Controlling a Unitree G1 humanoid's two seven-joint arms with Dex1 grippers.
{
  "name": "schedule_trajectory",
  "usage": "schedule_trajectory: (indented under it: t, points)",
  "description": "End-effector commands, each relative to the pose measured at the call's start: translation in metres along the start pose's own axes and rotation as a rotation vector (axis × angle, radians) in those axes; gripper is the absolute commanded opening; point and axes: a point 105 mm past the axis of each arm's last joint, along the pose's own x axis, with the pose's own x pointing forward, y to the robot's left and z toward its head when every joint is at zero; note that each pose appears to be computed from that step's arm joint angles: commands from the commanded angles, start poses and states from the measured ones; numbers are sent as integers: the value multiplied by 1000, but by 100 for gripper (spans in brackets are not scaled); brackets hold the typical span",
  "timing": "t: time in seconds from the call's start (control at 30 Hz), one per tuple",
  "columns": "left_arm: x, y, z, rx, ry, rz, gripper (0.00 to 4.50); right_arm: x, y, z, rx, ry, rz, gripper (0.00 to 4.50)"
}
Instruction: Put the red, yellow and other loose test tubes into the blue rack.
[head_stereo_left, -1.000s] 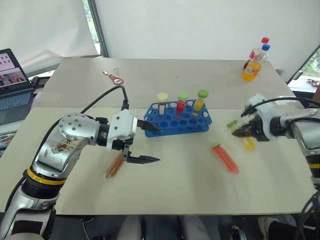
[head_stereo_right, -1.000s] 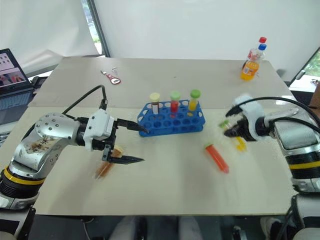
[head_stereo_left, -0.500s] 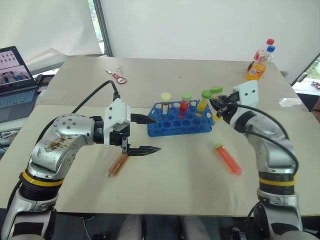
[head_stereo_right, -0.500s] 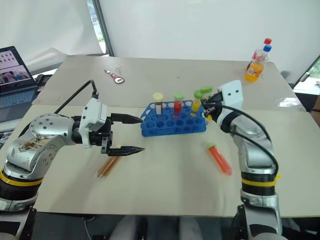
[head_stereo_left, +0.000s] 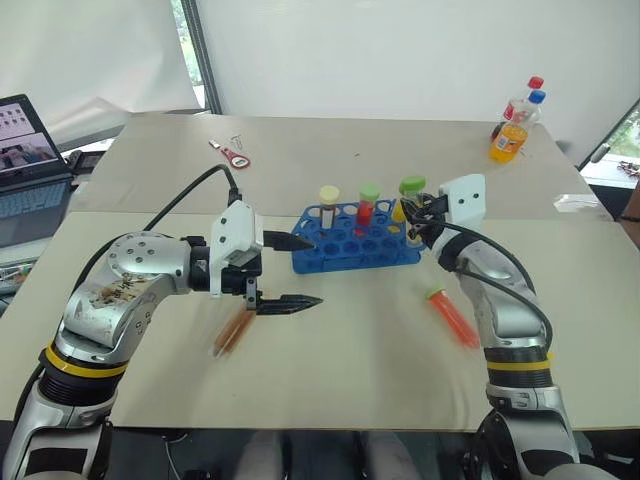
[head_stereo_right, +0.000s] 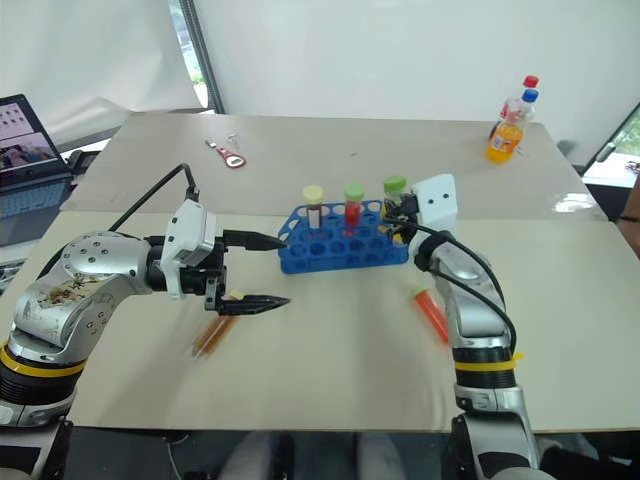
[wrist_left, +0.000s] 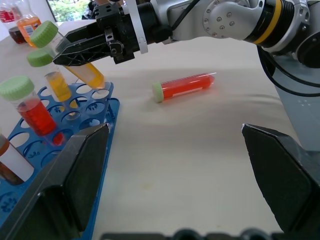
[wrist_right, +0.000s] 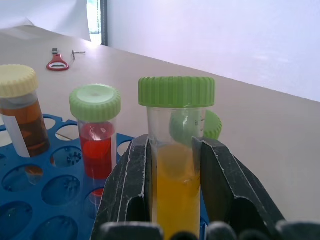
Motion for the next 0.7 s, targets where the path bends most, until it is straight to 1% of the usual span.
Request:
schedule_trajectory:
  t: [0.03,0.23,0.37,0.43,0.53,0.57,0.7]
  points:
    - [-2,2,6,0,-25,20,450,2,4,4,-11,-37,-19,96]
    - [1,5,7,-24,-49,43,450,3,6,-4,12,-46,-69,96]
    - [3,6,7,-34,-58,56,450,-1,4,-10,51,-68,-136,96]
    - [5,6,7,-39,-62,60,450,-4,7,-11,37,-90,-155,96]
    - [7,6,8,-49,-71,71,450,-7,13,-20,146,-92,-221,96]
    - [8,7,8,-52,-73,75,450,-8,15,-20,164,-116,-229,96]
    - [9,8,8,-55,-79,85,450,-8,25,-24,183,-116,-235,96]
